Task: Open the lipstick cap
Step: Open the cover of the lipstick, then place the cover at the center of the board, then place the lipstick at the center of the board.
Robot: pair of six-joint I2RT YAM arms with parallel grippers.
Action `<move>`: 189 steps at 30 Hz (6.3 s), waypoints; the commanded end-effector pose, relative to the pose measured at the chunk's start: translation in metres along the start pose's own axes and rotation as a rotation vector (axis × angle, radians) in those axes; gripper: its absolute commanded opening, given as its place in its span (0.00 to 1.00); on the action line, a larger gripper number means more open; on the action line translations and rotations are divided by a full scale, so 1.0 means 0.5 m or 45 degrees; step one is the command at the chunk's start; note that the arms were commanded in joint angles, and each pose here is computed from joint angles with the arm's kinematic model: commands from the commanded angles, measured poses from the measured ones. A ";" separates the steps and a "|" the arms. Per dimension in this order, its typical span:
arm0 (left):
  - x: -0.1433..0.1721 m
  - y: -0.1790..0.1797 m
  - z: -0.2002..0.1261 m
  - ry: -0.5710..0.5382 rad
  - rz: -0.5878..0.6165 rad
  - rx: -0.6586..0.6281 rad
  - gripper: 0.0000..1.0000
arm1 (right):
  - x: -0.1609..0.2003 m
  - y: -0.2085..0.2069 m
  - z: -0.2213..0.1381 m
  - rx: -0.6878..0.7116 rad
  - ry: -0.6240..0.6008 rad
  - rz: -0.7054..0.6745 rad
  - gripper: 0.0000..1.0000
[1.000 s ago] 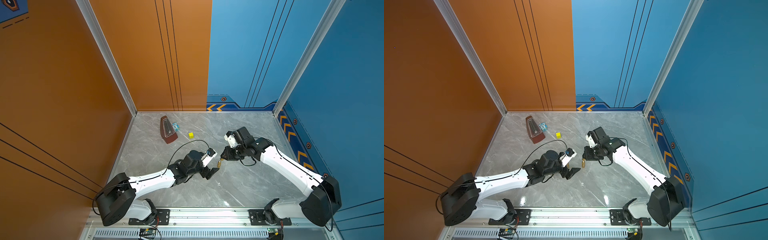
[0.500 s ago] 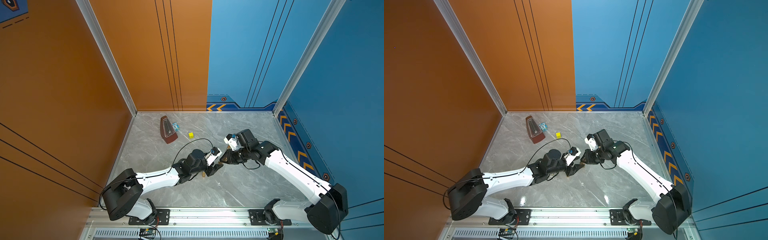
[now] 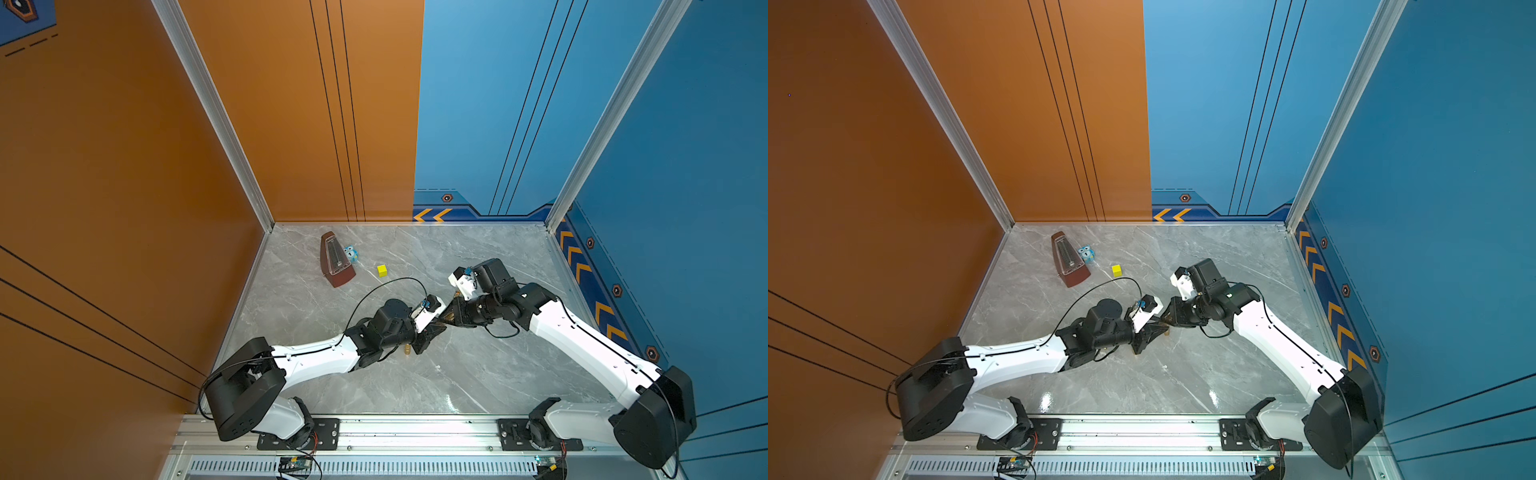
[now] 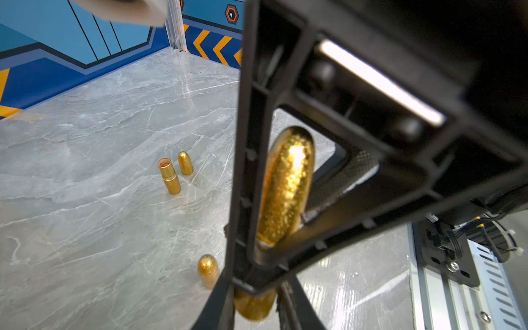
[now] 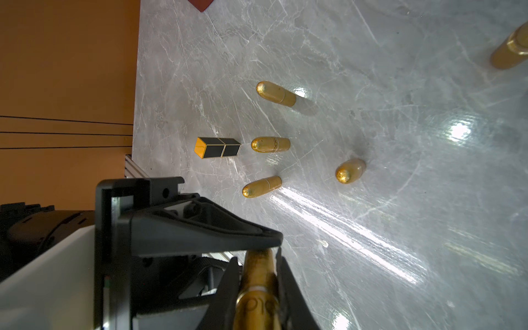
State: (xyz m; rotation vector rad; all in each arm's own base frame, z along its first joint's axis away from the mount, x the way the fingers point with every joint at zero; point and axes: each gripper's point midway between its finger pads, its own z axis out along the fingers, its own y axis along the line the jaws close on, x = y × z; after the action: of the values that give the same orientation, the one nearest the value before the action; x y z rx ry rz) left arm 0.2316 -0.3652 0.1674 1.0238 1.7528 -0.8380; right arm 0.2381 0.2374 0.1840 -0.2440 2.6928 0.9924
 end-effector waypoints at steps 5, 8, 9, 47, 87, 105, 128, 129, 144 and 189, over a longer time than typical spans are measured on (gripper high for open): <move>-0.035 -0.008 -0.001 -0.063 0.015 0.018 0.11 | -0.004 0.006 -0.007 -0.033 -0.026 0.018 0.18; -0.032 -0.004 -0.001 -0.058 0.015 -0.001 0.06 | -0.006 0.008 -0.010 -0.041 -0.033 0.014 0.19; -0.031 -0.002 -0.001 -0.058 0.014 -0.007 0.04 | -0.007 0.010 -0.011 -0.043 -0.036 0.008 0.21; 0.019 0.025 0.008 0.032 0.013 -0.093 0.00 | -0.038 -0.009 -0.011 0.022 -0.083 -0.068 0.20; 0.043 0.054 -0.020 0.096 0.026 -0.208 0.00 | -0.068 -0.097 -0.094 0.169 -0.254 0.047 0.20; 0.039 0.092 -0.031 0.082 -0.021 -0.328 0.00 | -0.071 -0.311 0.062 0.699 -0.145 0.110 0.19; 0.044 0.121 -0.041 0.080 -0.063 -0.356 0.00 | -0.104 -0.360 0.172 0.845 -0.083 0.031 0.19; 0.044 0.121 -0.041 0.080 -0.064 -0.356 0.00 | -0.101 -0.363 0.173 0.853 -0.076 0.026 0.19; 0.045 0.122 -0.041 0.082 -0.068 -0.351 0.00 | -0.066 -0.370 0.179 0.864 -0.034 0.021 0.25; 0.013 0.055 -0.013 0.057 -0.026 -0.171 0.00 | -0.005 -0.042 -0.047 0.070 -0.120 -0.020 0.65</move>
State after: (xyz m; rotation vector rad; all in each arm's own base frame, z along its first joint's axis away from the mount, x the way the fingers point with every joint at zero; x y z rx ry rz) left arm 0.2553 -0.3334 0.1510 0.9186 1.8646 -0.6709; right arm 0.2612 0.1884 0.1764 -0.1571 2.5989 0.7105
